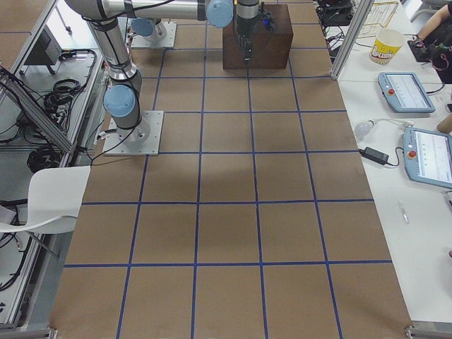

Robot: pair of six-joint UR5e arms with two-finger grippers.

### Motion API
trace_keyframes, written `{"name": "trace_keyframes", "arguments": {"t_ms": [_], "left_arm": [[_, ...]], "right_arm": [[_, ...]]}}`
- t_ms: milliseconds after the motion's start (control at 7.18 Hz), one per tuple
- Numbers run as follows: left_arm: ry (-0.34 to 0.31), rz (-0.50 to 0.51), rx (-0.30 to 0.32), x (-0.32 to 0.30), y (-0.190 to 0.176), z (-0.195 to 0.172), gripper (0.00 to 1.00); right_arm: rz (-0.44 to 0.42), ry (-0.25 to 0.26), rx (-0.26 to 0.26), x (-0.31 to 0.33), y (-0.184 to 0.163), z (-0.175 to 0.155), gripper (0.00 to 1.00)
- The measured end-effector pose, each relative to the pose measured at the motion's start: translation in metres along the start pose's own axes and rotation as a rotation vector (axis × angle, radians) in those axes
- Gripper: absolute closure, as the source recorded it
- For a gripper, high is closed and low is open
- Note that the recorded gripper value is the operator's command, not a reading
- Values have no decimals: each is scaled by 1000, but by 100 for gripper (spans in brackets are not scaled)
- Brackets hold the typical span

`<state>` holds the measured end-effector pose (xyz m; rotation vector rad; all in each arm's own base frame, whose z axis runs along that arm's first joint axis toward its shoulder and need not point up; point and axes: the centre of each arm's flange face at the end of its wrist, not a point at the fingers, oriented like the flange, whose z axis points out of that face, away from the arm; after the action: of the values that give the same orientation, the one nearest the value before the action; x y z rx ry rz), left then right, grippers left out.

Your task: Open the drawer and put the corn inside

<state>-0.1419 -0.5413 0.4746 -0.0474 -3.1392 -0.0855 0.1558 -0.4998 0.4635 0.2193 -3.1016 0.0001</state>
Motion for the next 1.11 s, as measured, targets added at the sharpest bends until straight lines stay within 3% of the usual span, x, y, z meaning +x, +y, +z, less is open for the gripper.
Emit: {"name": "trace_keyframes", "arguments": {"t_ms": [1114], "left_arm": [[0,-1,-8,-1,-4,5,0]], "right_arm": [[2,0,0,1,0,0,0]]}}
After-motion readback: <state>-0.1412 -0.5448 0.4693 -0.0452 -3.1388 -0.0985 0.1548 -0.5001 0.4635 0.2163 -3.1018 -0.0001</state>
